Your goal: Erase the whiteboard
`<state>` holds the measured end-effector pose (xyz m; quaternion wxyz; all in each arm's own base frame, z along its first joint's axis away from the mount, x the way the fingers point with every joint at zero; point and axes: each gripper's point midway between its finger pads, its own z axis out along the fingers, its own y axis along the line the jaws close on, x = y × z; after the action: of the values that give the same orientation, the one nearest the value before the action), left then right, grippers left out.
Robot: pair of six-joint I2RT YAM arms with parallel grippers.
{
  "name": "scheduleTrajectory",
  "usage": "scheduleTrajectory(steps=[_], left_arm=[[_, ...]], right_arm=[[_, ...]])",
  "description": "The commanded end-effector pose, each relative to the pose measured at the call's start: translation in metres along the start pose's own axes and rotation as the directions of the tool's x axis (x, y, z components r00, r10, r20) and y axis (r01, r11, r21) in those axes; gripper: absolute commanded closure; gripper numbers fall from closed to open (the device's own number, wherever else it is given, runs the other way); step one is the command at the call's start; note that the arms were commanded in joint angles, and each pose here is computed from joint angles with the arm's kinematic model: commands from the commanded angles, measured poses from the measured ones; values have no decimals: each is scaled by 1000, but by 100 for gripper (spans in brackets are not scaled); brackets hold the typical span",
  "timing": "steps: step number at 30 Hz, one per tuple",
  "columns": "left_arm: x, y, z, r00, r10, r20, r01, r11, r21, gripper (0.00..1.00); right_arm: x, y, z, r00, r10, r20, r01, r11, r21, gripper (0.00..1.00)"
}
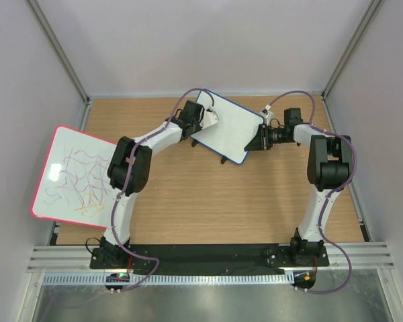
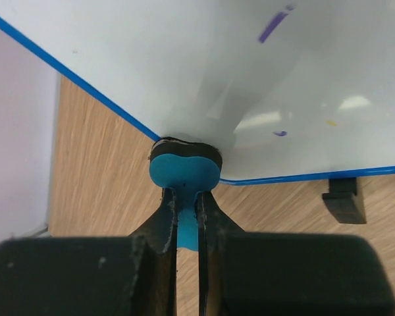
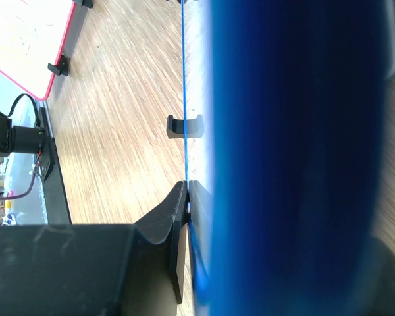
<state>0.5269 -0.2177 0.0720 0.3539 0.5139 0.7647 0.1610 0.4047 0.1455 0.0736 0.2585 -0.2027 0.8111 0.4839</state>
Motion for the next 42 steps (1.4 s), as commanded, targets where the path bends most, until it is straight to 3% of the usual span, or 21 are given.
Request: scheduleTrajectory(steps=[1,8,18,23,32,42], left_arm=[[-42,-24,-13,992,11,127,-17,999,51,100],[-76,-84,-18,981,91,171,-112,987,117,100],[-96,-127,-25,966,154,208,-189,968,164,100],[-84,-103,-19,966,194,171,-212,972,97,100],[-13,-48,6,983,178,37,-180,983,38,100],[-38,-21,8,994,71,87,-69,997,-24,100]], right_arm=[[-6,6,-1,995,-100,-5,101,994,35,99],[-6,7,-1,995,-103,-4,103,994,36,99],[-7,6,-1,995,-102,-4,102,994,36,99],[-6,6,-1,995,-100,-5,100,994,37,99],[-6,6,-1,995,-100,-3,100,994,36,99],[-6,6,-1,995,-101,-3,101,994,39,99]])
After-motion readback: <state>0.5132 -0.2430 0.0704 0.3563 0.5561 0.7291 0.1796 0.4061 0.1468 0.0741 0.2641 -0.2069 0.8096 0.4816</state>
